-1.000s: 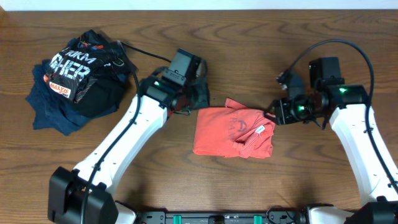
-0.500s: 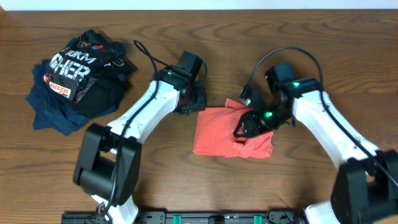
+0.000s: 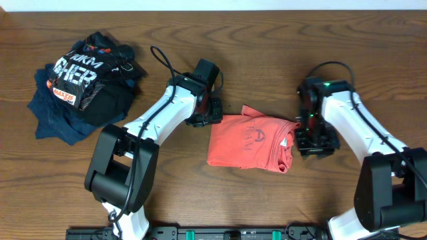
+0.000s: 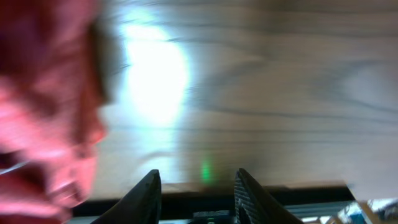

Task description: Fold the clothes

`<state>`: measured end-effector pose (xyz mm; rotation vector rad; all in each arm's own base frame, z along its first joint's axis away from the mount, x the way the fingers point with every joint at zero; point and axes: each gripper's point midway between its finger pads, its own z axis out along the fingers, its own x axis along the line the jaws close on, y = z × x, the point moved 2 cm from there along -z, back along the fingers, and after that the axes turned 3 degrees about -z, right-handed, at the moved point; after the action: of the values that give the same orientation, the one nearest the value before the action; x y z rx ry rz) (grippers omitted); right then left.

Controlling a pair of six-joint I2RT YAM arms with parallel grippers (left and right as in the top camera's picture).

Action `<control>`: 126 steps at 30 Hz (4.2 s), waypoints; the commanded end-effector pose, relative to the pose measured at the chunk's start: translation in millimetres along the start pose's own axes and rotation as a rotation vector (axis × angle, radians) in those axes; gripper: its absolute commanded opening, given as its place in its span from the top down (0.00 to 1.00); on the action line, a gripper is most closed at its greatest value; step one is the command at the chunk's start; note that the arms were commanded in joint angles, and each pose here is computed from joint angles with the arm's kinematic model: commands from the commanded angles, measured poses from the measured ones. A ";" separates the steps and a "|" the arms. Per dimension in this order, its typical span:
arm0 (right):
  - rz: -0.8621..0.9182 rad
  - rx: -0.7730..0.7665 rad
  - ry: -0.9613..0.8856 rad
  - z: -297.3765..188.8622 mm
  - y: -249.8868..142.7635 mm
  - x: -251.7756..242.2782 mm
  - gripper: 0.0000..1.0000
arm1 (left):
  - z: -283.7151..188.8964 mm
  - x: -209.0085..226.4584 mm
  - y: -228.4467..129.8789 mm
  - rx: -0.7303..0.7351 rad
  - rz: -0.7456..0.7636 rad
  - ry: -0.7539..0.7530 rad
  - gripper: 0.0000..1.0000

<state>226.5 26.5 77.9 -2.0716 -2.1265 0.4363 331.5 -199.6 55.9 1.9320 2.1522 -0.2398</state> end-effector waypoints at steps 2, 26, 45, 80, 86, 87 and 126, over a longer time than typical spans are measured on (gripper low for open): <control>0.039 -0.005 0.002 -0.6 2.3 -5.3 0.64 | -12.6 -9.8 5.4 -0.034 0.105 -0.039 0.61; -0.392 -0.215 0.722 -28.4 4.7 125.4 0.57 | -0.3 -44.4 37.6 -0.189 0.285 -0.132 0.57; -0.101 -0.387 0.238 19.9 82.9 38.2 0.59 | 29.4 21.5 -64.6 0.321 0.145 0.138 0.94; -0.226 -0.845 0.129 -128.3 26.8 10.3 0.39 | 15.8 -101.8 25.1 -0.091 0.520 -0.597 0.05; -0.226 -0.837 0.129 -127.0 25.6 10.2 0.39 | 57.8 -90.5 13.1 -0.003 0.490 -0.554 0.05; -0.226 -0.835 0.129 -126.7 25.3 10.2 0.39 | 62.9 -89.6 10.9 0.009 0.487 -0.550 0.05; -0.215 -0.828 0.102 -125.2 25.1 5.7 0.39 | -209.5 80.4 98.5 -0.721 0.362 0.295 0.94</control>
<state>285.8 50.4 184.0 -2.0440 -2.6932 -0.6760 402.0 -95.9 212.6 1.9354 1.6023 0.5723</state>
